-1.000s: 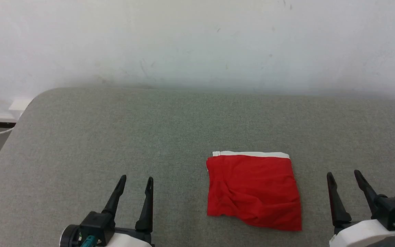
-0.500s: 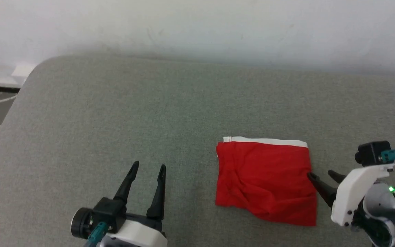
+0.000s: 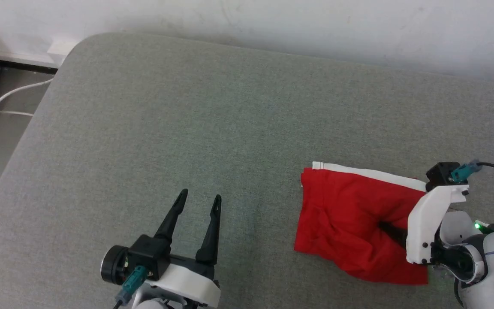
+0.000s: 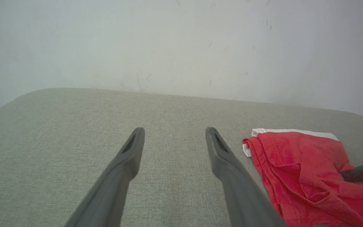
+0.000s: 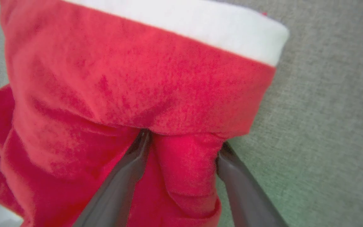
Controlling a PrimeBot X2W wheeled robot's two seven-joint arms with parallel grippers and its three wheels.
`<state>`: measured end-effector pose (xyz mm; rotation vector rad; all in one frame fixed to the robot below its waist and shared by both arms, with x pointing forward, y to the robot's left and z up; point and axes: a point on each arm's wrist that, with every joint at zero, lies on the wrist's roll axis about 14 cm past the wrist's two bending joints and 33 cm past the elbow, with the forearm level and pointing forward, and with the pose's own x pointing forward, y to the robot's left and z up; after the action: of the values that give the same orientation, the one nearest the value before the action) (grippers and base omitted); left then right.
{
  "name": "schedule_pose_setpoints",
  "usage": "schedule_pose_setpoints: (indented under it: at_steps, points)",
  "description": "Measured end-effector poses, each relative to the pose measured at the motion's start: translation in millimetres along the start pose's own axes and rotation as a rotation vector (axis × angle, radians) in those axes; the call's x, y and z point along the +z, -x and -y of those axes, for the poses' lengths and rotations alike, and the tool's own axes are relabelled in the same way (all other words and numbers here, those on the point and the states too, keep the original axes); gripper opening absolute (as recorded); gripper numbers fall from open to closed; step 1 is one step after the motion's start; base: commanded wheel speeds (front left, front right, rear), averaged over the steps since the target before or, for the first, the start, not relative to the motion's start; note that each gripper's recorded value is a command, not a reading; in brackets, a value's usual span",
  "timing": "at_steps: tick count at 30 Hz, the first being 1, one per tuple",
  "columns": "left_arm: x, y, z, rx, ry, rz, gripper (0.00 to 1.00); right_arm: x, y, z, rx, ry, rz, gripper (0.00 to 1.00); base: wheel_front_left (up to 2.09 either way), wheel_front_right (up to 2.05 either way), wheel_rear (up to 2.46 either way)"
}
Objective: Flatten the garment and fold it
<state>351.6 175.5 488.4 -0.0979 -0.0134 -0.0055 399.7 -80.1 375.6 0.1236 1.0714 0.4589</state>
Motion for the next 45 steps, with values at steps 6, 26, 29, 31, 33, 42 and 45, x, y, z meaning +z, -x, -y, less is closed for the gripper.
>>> schedule_pose_setpoints:
  at_steps: [6, 26, 29, 31, 33, 42, 45]
  points:
    - [0, 4, -3, 0.015, -0.003, 0.000, 1.00, 9, -8, -8, -0.020, 0.109, 0.057, 0.00, 0.00, 0.00, 0.00]
    - [3, -19, 134, -0.421, 0.067, 0.021, 1.00, 14, 121, 98, -0.430, 0.689, 0.005, 0.00, 0.00, 0.00, 0.00]
    - [7, -32, 153, -0.479, 0.073, 0.037, 1.00, 21, 146, 133, -0.523, 0.691, 0.018, 0.00, 0.00, 0.00, 0.00]
    - [5, -41, 162, -0.505, 0.076, 0.038, 1.00, 21, 157, 159, -0.576, 0.677, 0.014, 0.00, 0.00, 0.00, 0.00]
    - [1, -50, 169, -0.525, 0.082, 0.032, 1.00, 15, 164, 183, -0.621, 0.665, -0.008, 0.00, 0.00, 0.00, 0.00]
    - [-33, -79, 180, -0.567, 0.103, -0.025, 1.00, -8, 179, 278, -0.769, 0.549, -0.091, 0.00, 0.00, 0.00, 0.00]
    - [-46, -86, 178, -0.560, 0.107, -0.048, 1.00, -18, 184, 306, -0.824, 0.500, -0.119, 0.00, 0.00, 0.00, 0.00]
